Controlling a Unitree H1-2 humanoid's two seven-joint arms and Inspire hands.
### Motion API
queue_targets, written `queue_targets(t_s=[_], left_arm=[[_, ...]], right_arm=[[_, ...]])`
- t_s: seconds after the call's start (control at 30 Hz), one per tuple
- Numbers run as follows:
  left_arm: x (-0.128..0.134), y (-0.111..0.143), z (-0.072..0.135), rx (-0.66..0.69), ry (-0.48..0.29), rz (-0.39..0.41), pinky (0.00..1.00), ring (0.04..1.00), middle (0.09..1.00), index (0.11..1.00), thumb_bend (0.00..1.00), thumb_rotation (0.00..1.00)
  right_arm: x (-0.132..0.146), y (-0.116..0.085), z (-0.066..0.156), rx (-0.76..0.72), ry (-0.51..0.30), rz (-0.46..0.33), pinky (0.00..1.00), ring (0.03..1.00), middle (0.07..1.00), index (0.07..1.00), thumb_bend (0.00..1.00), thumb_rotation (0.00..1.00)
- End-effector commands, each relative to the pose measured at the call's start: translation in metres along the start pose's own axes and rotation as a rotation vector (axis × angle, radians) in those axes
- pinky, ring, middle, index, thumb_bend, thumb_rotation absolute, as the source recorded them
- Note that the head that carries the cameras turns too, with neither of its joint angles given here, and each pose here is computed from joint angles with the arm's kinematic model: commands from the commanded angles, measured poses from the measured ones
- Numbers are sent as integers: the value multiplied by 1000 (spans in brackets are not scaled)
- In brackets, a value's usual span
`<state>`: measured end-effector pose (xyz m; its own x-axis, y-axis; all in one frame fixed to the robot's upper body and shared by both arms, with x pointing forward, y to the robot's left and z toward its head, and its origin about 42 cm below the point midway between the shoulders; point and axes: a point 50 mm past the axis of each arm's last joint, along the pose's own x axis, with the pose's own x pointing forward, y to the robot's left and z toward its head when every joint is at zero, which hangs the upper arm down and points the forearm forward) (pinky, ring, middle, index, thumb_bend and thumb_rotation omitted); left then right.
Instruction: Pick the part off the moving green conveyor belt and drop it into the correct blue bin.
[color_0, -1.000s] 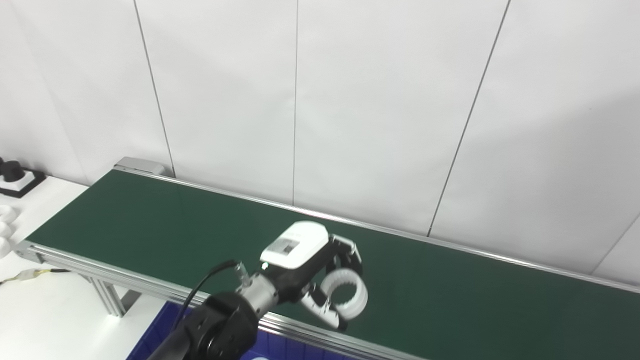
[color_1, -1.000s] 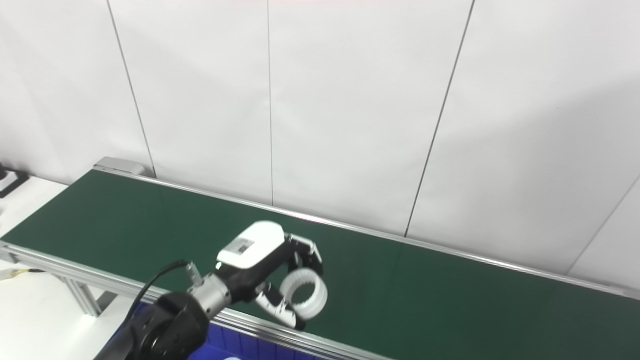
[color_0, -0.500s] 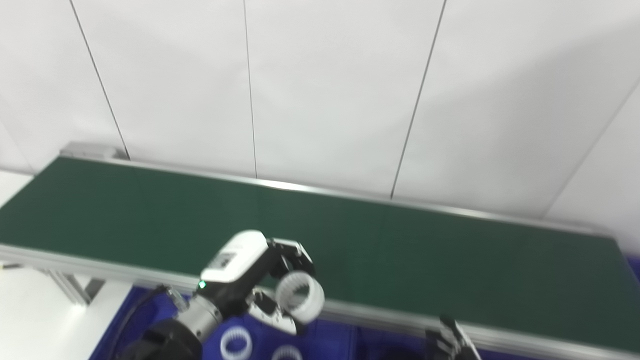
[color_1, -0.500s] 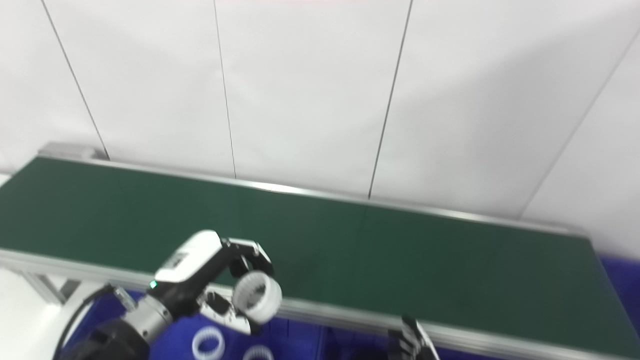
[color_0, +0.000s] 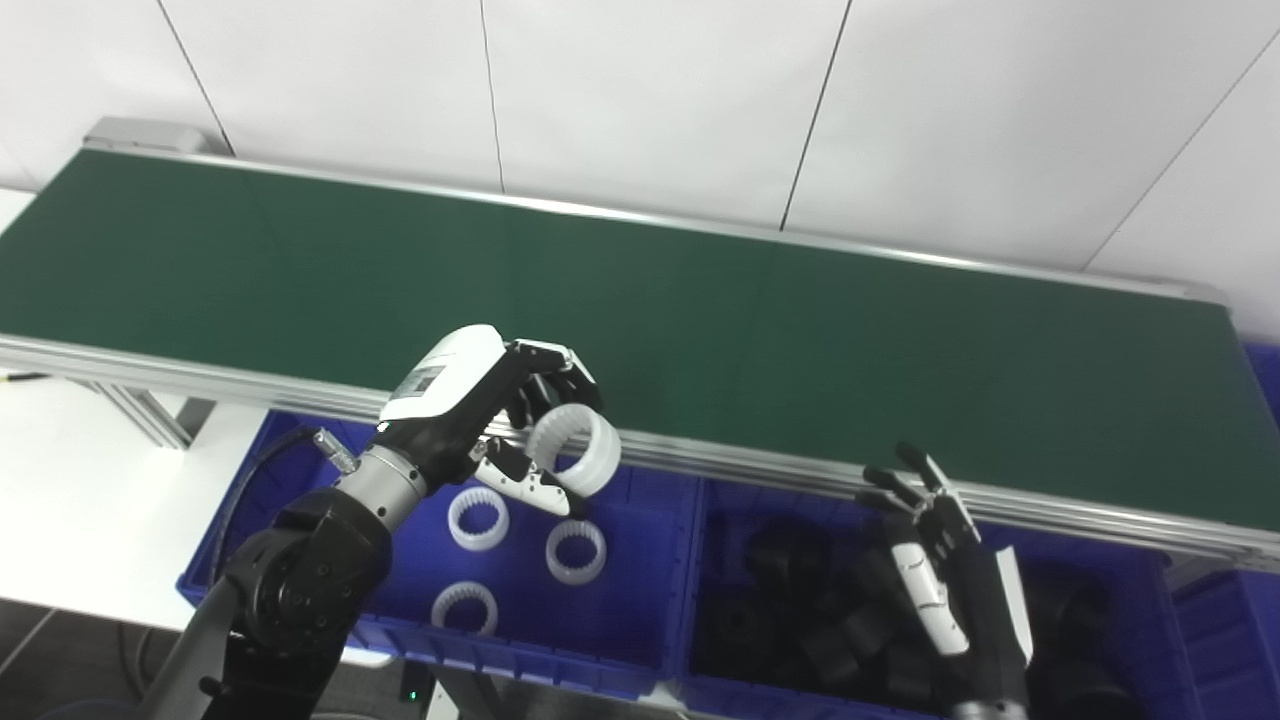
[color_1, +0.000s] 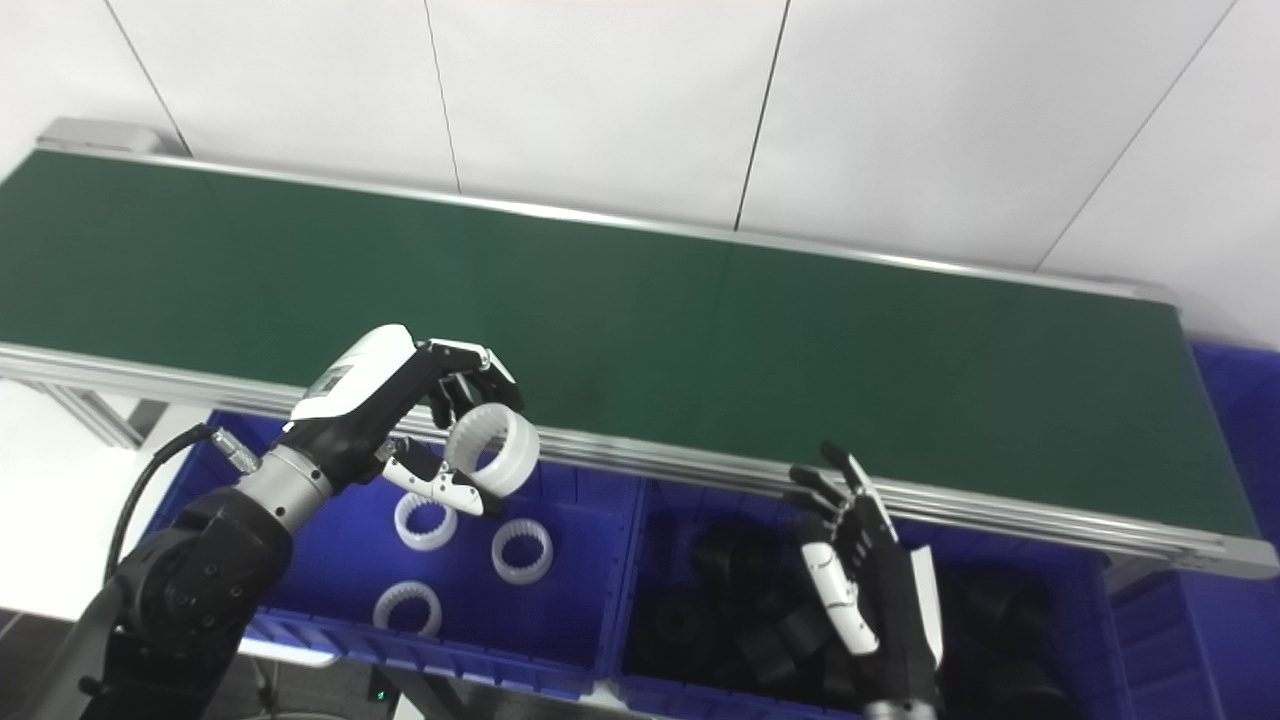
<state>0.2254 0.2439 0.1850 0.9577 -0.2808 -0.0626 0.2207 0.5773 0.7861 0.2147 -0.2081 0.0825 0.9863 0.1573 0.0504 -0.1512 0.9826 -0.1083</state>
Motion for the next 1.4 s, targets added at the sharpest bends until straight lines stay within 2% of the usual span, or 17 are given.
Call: queue_targets(t_s=[0.0,0.4,0.63,1.0,1.37], left_arm=[[-1,4,-5,10,20,23,360,407,474,508,503,0],[-10,-29,-40,-53,94,28,397,432,484,500,503,0],[-18,-51,-62,-53,154,10,356,405,494,505,502,0],[-21,-69,-76,-29,237,-51,403,429,486,500,503,0],[-18,-71,-76,28,231,-34,419,433,493,496,504,0]], right_arm=[[5,-4,12,5,-49,-9,673,739,790,894,547,737],[-1,-10,15,20,-45,-7,680,743,791,893,524,720],[-1,-12,15,17,-47,-5,672,738,785,890,515,709],[-2,-11,15,24,-45,2,683,744,788,892,508,697],[-2,-11,14,29,-43,0,682,743,789,892,512,694]])
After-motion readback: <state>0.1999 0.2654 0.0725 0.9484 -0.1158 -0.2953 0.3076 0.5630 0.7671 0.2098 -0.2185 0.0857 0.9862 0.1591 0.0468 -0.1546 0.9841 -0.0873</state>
